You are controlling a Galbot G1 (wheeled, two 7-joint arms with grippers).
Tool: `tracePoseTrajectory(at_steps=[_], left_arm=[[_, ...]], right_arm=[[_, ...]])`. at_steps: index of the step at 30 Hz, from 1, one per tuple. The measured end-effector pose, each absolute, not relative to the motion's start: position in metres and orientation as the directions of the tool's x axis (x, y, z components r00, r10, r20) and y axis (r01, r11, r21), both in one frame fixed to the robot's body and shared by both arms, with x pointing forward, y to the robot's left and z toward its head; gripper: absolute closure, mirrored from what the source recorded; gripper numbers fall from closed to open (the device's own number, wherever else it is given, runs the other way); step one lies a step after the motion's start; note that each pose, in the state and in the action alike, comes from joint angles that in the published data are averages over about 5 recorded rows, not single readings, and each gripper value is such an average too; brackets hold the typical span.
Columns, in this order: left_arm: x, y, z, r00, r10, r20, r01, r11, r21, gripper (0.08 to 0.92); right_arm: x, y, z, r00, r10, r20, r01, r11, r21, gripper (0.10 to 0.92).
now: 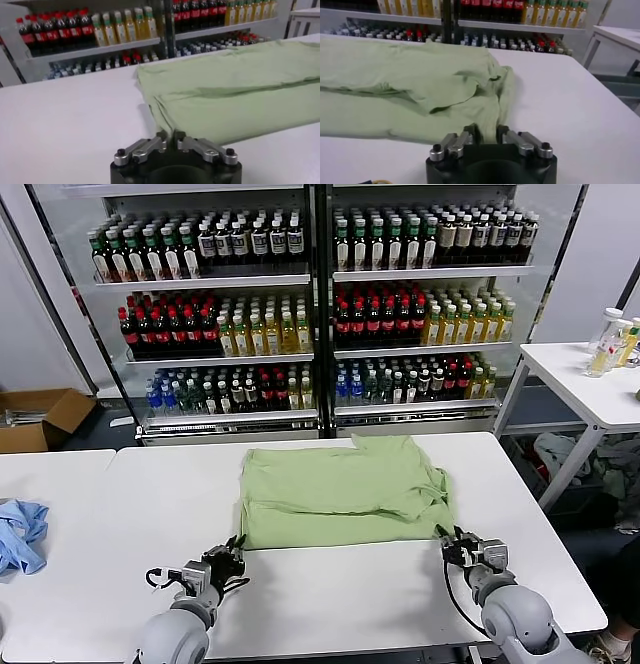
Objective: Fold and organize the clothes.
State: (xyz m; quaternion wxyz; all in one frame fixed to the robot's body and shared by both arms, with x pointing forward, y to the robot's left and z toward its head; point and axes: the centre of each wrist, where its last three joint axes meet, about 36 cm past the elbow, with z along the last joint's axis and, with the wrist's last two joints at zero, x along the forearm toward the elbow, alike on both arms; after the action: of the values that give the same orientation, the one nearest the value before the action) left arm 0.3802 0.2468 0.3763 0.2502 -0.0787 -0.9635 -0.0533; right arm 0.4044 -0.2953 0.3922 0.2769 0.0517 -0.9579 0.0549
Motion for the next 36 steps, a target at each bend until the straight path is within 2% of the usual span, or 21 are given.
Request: tracePoseTrajectory(at_steps=[3,15,33,36], left_arm=[[0.379,0.251,0.377,-0.857,0.136,0.498,0.18,0.983,0.041,0.915],[0.36,0.267,0.389,-0.844,0.16,0.511,0.181,0.983,-0.009,0.915],[0.288,0.27,0.421,-0.842,0.15,0.519,0.169,0.986,-0.011,0.915],[0.275,0.269,0.425,-0.838,0.145,0.527,0.169,0.986,-0.003,0.915]], right_arm=[[0.402,-0.295,0.392,-0.842,-0.072,0.535,-0.132,0.988,-0.074,0.891],[0.373,-0.292,0.398,-0.846,-0.078,0.528,-0.148,0.985,-0.091,0.891],[0.283,-0.276,0.422,-0.847,-0.062,0.528,-0.166,0.974,-0.152,0.891],[0.27,-0.272,0.427,-0.846,-0.055,0.53,-0.17,0.971,-0.169,0.87]])
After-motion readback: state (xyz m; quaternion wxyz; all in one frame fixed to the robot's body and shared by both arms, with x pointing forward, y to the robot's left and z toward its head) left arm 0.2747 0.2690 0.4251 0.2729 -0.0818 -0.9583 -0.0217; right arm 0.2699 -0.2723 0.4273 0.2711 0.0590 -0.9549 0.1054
